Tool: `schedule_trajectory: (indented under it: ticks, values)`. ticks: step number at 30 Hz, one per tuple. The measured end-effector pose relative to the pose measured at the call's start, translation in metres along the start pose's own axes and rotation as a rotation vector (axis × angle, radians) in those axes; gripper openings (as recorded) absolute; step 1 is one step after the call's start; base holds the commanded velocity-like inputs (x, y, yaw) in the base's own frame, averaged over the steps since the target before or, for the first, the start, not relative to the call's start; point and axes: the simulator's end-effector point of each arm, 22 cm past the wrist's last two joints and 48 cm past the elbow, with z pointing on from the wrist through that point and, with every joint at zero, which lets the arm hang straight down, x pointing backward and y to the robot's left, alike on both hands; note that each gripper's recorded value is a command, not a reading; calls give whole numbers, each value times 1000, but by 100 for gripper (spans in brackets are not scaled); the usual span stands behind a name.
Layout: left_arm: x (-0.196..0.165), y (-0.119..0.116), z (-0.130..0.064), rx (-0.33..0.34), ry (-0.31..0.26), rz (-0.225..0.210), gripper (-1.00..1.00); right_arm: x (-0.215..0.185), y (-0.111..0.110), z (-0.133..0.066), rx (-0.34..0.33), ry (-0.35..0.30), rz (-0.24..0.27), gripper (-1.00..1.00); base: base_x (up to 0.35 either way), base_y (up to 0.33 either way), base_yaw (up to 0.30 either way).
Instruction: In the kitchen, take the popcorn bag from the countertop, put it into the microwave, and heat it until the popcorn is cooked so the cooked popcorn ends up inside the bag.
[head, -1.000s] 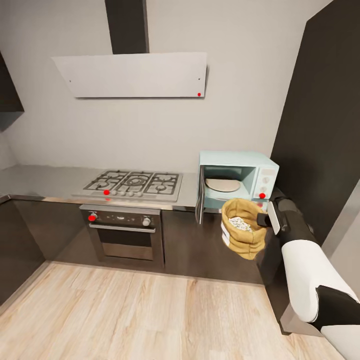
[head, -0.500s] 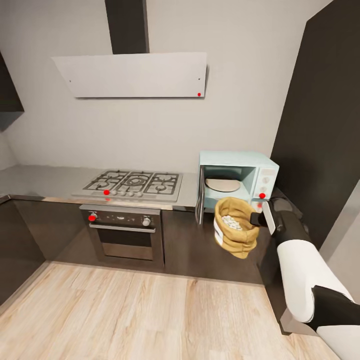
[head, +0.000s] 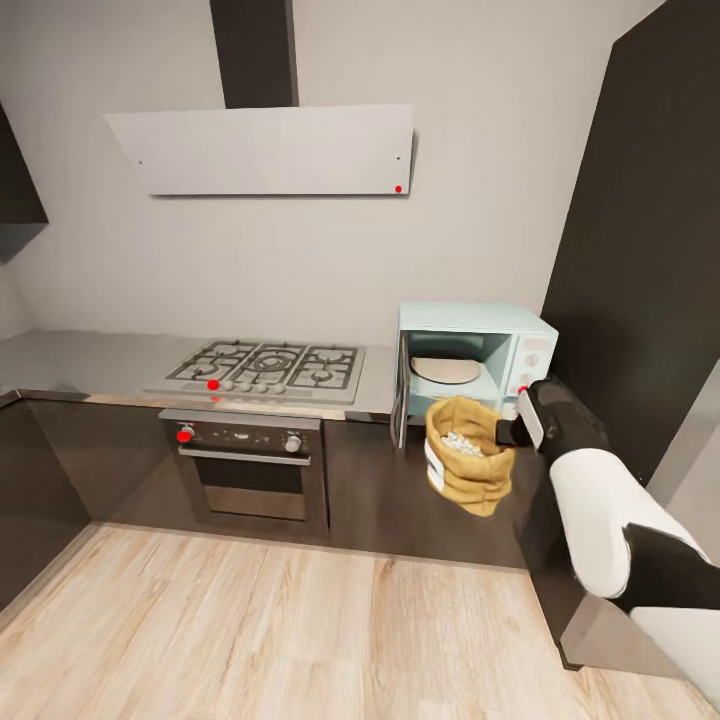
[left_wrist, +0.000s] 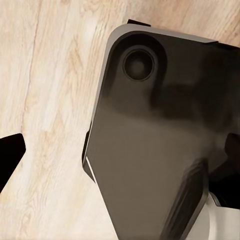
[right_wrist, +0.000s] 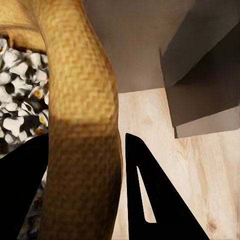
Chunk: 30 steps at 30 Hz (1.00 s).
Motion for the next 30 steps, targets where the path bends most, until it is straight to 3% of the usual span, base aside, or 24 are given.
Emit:
schedule_trajectory:
  ticks: [7,10,13,30]
  values:
    - [0,0,0,1,0,1,100,-36,4,-23,-1,-35,-12,-100,0,0,0]
    - [0,0,0,1,0,1,100,-48,-19,-29,42,-28,-19,-100,0,0,0]
    - [0,0,0,1,0,1,100,-59,-27,-36,46,-40,-7,-100,0,0,0]
    - [0,0,0,0,0,-2,100,-72,-14,-46,5,-49,-1,-100,0,0,0]
